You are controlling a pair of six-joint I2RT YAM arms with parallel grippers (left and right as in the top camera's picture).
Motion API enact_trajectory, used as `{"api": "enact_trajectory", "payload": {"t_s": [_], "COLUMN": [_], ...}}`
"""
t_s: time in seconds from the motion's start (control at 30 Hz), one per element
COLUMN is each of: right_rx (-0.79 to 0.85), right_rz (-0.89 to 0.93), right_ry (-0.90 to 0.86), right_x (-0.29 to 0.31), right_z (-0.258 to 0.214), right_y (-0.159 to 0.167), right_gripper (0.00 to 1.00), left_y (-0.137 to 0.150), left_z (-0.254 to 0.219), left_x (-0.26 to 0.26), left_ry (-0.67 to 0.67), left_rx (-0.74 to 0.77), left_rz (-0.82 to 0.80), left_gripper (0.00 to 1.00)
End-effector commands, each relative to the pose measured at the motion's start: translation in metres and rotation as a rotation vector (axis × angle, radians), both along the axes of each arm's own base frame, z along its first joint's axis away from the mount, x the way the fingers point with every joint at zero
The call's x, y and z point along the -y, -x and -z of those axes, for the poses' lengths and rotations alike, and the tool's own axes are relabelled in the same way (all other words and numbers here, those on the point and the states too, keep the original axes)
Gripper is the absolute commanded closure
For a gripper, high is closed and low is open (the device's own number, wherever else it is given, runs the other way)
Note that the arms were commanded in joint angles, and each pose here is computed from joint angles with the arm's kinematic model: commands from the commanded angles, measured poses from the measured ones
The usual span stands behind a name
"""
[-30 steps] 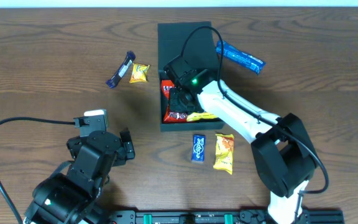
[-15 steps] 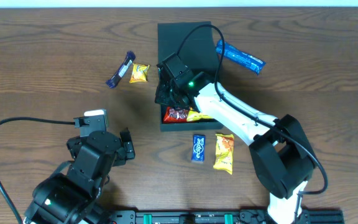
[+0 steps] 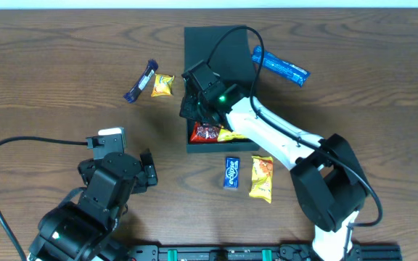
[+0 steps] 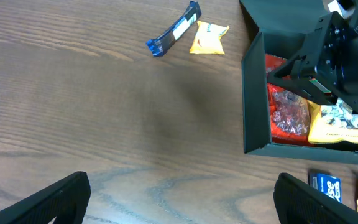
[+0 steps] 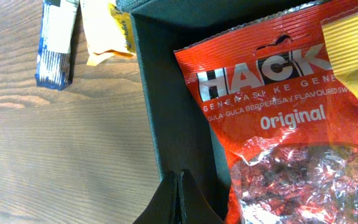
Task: Pack container
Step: 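Press the yellow bag down into the box with the right gripper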
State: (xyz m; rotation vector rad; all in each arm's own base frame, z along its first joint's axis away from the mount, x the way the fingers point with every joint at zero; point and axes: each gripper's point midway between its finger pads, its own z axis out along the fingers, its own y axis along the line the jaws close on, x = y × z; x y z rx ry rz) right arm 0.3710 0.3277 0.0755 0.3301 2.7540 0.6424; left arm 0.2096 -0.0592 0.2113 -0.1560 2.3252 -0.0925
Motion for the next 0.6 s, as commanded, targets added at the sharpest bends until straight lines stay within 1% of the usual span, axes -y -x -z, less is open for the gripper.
{"api": "enact_trajectory", "payload": {"t_s": [0.0,0.27,0.3,0.33,0.57], "right_rx": [-0.001,0.027,0.039,0.048,0.084], "right_rz": [0.005,-0.008,-0.016,-0.021,-0.014], "right_ry": [0.006,0.004,-0.006,-0.013,0.034], "right_x": [-0.004,-0.014,-0.019,-0.022,-0.015], "right_z": [0.006,0.003,0.001,0.000,0.001], "right_y": [0.004,0.006,0.006,0.006,0.001], "right_gripper": [0.98,0.97,0.99,0.97,0.98], "left_y": [0.000,0.000,0.000,0.000,0.000], "left_z": [0.001,0.001,0.001,0.001,0.001], "left_x": [-0.002,-0.002,-0.002,-0.002,-0.002], "left_ry": [-0.002,-0.001,-0.001,-0.001,-0.002], "left_rx": [-0.001,-0.001,-0.001,-0.001,-0.001], "left_rz": [-0.012,-0.012,-0.012,-0.012,-0.012], "left_gripper": [0.05,0.05,0.04,0.05,0.05]}}
